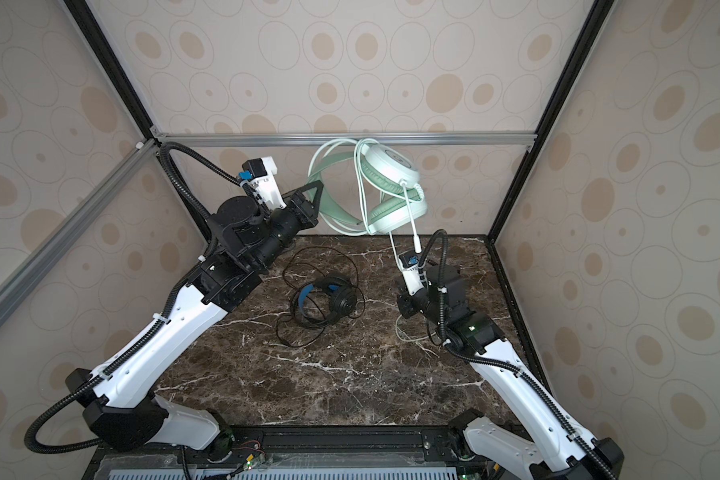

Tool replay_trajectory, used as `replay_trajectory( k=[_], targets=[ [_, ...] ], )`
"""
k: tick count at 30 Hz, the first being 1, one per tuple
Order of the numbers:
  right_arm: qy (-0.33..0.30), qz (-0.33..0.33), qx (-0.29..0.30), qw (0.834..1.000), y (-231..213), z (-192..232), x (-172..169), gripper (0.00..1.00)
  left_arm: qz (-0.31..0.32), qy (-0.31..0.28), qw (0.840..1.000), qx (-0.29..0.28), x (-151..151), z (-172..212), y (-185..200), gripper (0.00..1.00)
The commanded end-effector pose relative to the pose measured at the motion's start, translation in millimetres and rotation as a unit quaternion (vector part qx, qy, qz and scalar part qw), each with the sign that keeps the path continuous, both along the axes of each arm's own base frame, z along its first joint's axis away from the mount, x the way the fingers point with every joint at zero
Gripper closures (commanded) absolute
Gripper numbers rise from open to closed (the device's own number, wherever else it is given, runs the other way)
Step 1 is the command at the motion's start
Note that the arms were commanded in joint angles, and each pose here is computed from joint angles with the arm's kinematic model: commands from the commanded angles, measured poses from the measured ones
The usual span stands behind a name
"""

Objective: Wrap the headphones

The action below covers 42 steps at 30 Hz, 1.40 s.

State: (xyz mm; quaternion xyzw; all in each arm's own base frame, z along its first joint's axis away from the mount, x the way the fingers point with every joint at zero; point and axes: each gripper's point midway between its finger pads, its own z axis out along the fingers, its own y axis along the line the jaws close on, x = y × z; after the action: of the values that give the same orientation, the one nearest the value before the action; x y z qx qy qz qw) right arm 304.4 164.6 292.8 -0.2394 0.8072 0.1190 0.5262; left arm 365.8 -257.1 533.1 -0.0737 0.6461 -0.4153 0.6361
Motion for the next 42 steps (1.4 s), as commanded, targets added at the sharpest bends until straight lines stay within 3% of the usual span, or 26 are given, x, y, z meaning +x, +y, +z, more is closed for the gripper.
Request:
replay_trajectory(
  k=[1,11,21,27,32,37,42],
  targets=[
    [-0.002,-0.006,-0.03,1.0,-3.5,-6.3,-7.9,1.0,0.048,-0.045,0.989,-0.133,-5.3,52.5,36.7,1.0],
    [-0.027,-0.01,-0.082,0.996,-6.2,1.8,-28.7,1.0,0.127,0.017,0.985,-0.113,25.4,5.1,42.9,1.0],
    [-0.05,0.003,-0.125,0.991,3.6,12.6,-38.9,1.0,0.164,0.067,0.98,-0.091,45.0,-25.9,39.6,1.0],
    [-0.065,0.025,-0.183,0.981,21.8,19.7,-47.3,1.0,0.193,0.087,0.975,-0.062,51.6,-50.5,44.0,1.0],
    [-0.052,0.04,-0.173,0.983,38.4,32.0,-50.3,1.0,0.197,0.093,0.975,-0.04,55.6,-61.3,37.3,1.0],
    [-0.039,0.066,-0.146,0.986,56.9,56.4,-51.7,1.0,0.219,0.083,0.971,0.046,53.5,-74.4,29.4,1.0],
    [-0.025,0.078,-0.146,0.986,64.2,78.4,-51.6,1.0,0.262,0.073,0.947,0.172,41.8,-98.6,29.2,1.0]
  ],
)
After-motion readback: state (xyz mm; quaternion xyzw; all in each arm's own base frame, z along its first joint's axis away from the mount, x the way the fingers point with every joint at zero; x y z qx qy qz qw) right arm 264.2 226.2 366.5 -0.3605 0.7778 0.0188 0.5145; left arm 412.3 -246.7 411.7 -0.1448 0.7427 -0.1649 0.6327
